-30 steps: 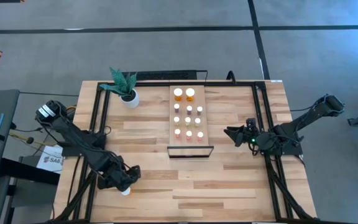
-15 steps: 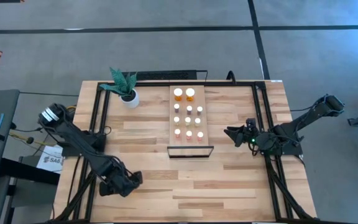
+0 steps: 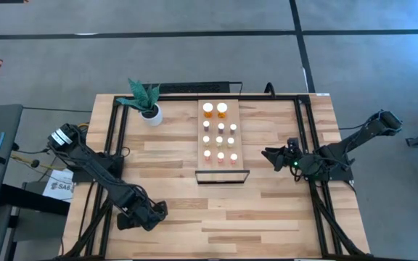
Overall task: Pick and place medicine bottles onto shelf by color
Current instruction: Put the orange pill bottle on the shelf aligned with the other orange pill bottles
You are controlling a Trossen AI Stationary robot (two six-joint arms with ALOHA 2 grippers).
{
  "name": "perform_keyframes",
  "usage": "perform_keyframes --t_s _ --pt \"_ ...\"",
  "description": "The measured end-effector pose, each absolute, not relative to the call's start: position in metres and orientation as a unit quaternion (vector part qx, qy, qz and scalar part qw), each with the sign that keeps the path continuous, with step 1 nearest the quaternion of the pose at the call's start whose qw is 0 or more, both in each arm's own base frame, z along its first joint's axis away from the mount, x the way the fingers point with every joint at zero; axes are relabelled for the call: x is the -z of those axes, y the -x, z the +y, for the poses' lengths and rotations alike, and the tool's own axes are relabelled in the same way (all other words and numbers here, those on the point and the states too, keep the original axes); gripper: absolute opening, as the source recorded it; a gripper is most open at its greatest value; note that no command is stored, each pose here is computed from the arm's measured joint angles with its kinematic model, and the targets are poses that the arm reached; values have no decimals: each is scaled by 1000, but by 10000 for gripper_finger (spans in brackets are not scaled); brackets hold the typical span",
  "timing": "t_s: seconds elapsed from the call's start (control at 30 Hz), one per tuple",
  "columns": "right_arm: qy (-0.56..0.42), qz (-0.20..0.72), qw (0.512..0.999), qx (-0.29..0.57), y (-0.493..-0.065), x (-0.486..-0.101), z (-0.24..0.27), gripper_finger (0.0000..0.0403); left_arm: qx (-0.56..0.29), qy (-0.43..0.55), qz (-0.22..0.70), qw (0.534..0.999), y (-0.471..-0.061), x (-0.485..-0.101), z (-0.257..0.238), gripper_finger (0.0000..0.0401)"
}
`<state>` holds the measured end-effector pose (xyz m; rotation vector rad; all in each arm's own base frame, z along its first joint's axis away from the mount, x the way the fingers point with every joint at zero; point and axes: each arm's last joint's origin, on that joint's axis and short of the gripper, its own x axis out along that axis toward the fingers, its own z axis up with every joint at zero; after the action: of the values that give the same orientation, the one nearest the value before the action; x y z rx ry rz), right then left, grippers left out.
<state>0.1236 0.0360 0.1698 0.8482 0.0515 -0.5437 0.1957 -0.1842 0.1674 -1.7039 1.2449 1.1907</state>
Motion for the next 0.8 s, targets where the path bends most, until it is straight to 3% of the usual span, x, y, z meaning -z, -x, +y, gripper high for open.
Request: perform_keyframes --t_s 0.57,0.8 --pt "-406 25 875 261 -124 -170 36 240 -464 662 483 335 -198 -168 -182 195" --pt "-407 24 875 260 -124 -170 36 240 -446 663 487 352 -208 -168 -173 188"
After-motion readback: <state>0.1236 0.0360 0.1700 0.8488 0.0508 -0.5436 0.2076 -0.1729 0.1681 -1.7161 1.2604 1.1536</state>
